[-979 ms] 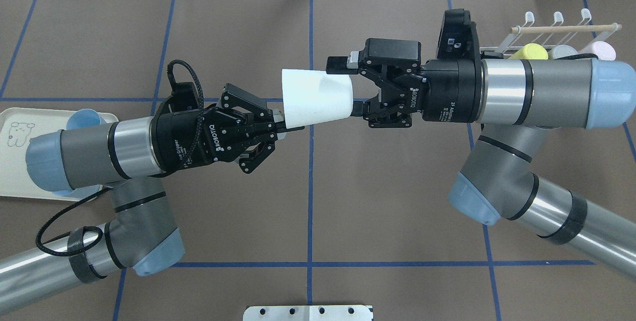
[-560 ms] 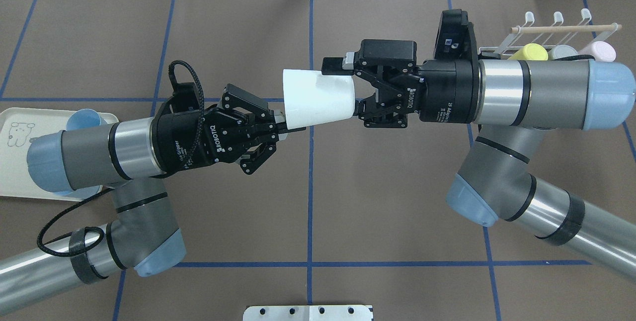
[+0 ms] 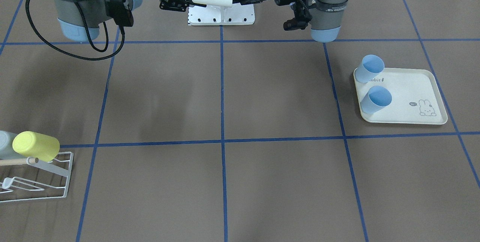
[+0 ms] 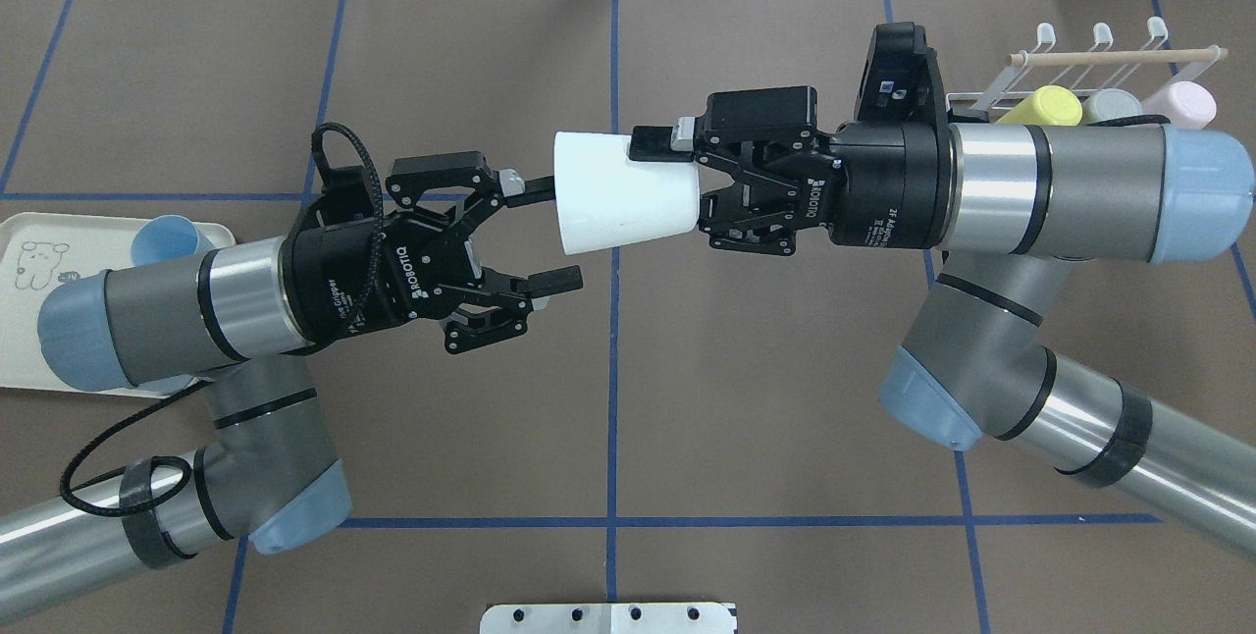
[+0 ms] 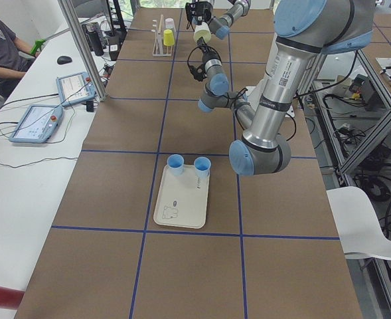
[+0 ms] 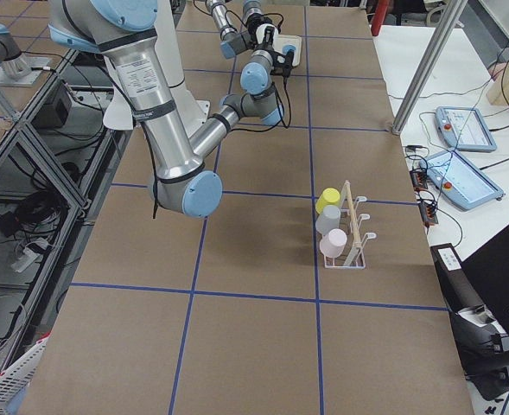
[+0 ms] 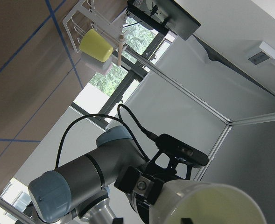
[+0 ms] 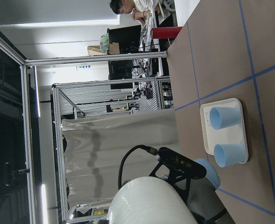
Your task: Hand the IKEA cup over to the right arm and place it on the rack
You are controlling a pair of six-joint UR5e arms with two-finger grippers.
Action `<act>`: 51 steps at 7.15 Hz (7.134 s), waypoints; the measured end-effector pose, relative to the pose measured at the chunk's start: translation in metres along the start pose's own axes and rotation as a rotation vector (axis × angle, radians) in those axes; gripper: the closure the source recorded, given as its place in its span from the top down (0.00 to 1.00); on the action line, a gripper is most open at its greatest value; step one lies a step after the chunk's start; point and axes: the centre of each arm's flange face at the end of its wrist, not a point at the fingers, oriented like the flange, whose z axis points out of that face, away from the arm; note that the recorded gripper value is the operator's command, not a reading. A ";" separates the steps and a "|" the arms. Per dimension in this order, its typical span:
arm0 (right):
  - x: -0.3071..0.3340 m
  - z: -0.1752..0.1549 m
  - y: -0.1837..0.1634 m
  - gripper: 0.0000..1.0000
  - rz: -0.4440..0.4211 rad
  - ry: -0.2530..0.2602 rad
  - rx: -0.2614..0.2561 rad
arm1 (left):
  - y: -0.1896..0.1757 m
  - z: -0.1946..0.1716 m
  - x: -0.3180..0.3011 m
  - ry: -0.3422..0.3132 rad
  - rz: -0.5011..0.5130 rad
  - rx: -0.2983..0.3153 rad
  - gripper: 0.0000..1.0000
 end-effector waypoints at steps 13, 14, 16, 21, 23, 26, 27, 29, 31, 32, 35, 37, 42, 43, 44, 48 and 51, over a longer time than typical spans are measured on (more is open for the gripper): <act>-0.016 -0.223 -0.298 0.30 -0.569 0.921 0.197 | -0.201 -0.211 0.141 -0.839 0.638 0.388 1.00; -0.012 -0.241 -0.310 0.30 -0.594 1.008 0.149 | -0.207 -0.217 0.145 -0.874 0.654 0.401 1.00; 0.002 -0.264 -0.329 0.30 -0.604 1.156 0.035 | -0.214 -0.221 0.146 -0.918 0.680 0.408 1.00; 0.029 -0.267 -0.378 0.30 -0.542 1.316 -0.057 | -0.215 -0.222 0.147 -0.924 0.689 0.411 1.00; 0.049 -0.267 -0.380 0.36 -0.526 1.337 -0.075 | -0.214 -0.221 0.148 -0.923 0.691 0.412 1.00; 0.072 -0.261 -0.381 0.81 -0.513 1.375 -0.090 | -0.213 -0.223 0.147 -0.923 0.691 0.413 1.00; 0.076 -0.260 -0.383 0.98 -0.508 1.382 -0.093 | -0.213 -0.225 0.146 -0.924 0.689 0.415 1.00; 0.084 -0.256 -0.383 0.98 -0.499 1.387 -0.104 | -0.213 -0.232 0.144 -0.931 0.693 0.418 1.00; 0.084 -0.254 -0.383 0.98 -0.497 1.383 -0.105 | -0.216 -0.254 0.133 -0.968 0.724 0.410 1.00; 0.080 -0.251 -0.383 0.98 -0.502 1.378 -0.103 | -0.218 -0.273 0.122 -0.998 0.734 0.406 1.00; 0.068 -0.242 -0.380 0.98 -0.514 1.351 -0.105 | -0.211 -0.344 0.065 -1.096 0.664 0.412 1.00; 0.064 -0.239 -0.377 0.98 -0.520 1.336 -0.109 | -0.200 -0.371 0.020 -1.170 0.595 0.408 1.00; 0.066 -0.243 -0.374 0.99 -0.519 1.336 -0.109 | -0.155 -0.352 -0.039 -1.362 0.566 0.458 1.00; 0.067 -0.243 -0.374 0.99 -0.517 1.337 -0.109 | -0.155 -0.352 -0.047 -1.385 0.564 0.461 0.73; 0.067 -0.243 -0.374 0.99 -0.515 1.337 -0.109 | -0.154 -0.355 -0.054 -1.403 0.555 0.460 0.04; 0.046 -0.237 -0.353 0.99 -0.552 1.298 -0.106 | -0.149 -0.357 -0.054 -1.407 0.543 0.455 0.00; 0.040 -0.265 -0.279 0.99 -0.563 1.255 -0.069 | -0.125 -0.340 -0.022 -1.322 0.527 0.384 0.00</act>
